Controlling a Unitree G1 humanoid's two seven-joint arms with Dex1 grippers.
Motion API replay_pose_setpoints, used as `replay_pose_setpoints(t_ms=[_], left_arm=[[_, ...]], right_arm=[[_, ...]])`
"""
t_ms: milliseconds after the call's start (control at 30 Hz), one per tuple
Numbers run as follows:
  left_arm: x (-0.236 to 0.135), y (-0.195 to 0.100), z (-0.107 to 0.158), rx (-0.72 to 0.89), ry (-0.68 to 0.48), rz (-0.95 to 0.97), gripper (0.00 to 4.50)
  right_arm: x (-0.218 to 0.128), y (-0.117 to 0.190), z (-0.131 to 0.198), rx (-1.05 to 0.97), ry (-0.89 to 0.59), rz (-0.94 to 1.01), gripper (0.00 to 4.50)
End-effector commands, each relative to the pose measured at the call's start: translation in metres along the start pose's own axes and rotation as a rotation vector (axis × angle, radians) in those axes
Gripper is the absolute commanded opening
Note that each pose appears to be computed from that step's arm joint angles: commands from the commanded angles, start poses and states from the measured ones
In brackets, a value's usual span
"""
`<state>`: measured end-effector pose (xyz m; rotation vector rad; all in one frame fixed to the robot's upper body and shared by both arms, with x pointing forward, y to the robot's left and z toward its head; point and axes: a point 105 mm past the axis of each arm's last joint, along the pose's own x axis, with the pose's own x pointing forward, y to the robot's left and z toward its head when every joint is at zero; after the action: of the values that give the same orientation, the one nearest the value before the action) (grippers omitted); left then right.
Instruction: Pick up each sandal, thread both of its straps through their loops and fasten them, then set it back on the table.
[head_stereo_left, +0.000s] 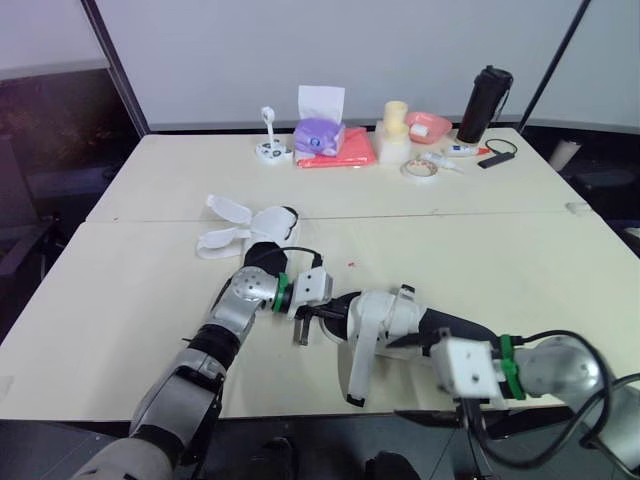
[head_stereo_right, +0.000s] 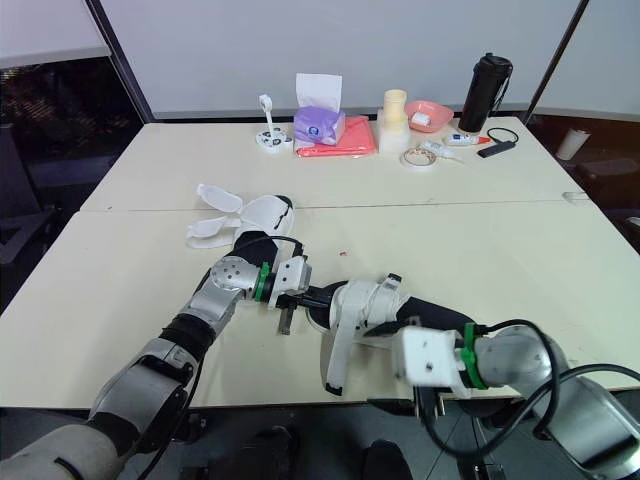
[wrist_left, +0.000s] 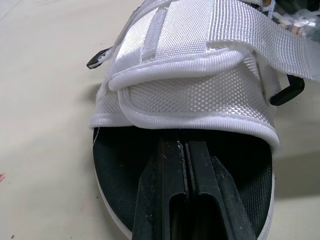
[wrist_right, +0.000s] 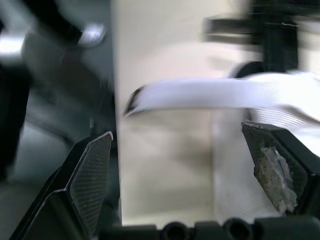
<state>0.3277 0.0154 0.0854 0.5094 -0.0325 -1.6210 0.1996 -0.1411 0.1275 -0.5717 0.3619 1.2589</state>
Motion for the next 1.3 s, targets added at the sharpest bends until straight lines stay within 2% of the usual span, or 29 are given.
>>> replay_pose_setpoints(t_ms=[33,233,433,700,833,933,1033,1167,1300], left_arm=[[0.014,-0.025,-0.024,-0.045,0.087,-0.107,0.00],[0.016,-0.026,-0.023,-0.029,0.087,-0.117,0.00],[0.015,-0.028,-0.025,-0.024,0.095,-0.120,0.00],[0.016,-0.029,-0.025,-0.023,0.096,-0.118,0.00],[0.016,-0.029,-0.026,-0.024,0.097,-0.113,0.00],[0.015,-0.028,-0.025,-0.025,0.096,-0.107,0.00],[0.016,-0.027,-0.025,-0.025,0.096,-0.104,0.00],[0.015,-0.026,-0.025,-0.026,0.097,-0.096,0.00],[0.016,-0.025,-0.026,-0.026,0.097,-0.093,0.00]], right_arm=[[-0.004,0.018,0.002,0.290,0.000,0.072,4.47],[0.010,0.022,0.003,0.698,-0.105,0.085,4.47],[0.037,0.006,-0.001,0.827,-0.127,-0.030,4.47],[0.054,-0.001,0.005,0.914,-0.166,-0.031,4.47],[0.057,0.002,0.010,0.920,-0.172,0.001,3.33],[0.061,0.004,0.013,0.927,-0.176,0.018,1.65],[0.063,0.004,0.013,0.928,-0.168,0.026,0.17],[0.061,0.004,0.021,0.889,-0.173,0.044,0.07],[0.044,-0.012,0.040,0.795,-0.209,0.034,0.07]])
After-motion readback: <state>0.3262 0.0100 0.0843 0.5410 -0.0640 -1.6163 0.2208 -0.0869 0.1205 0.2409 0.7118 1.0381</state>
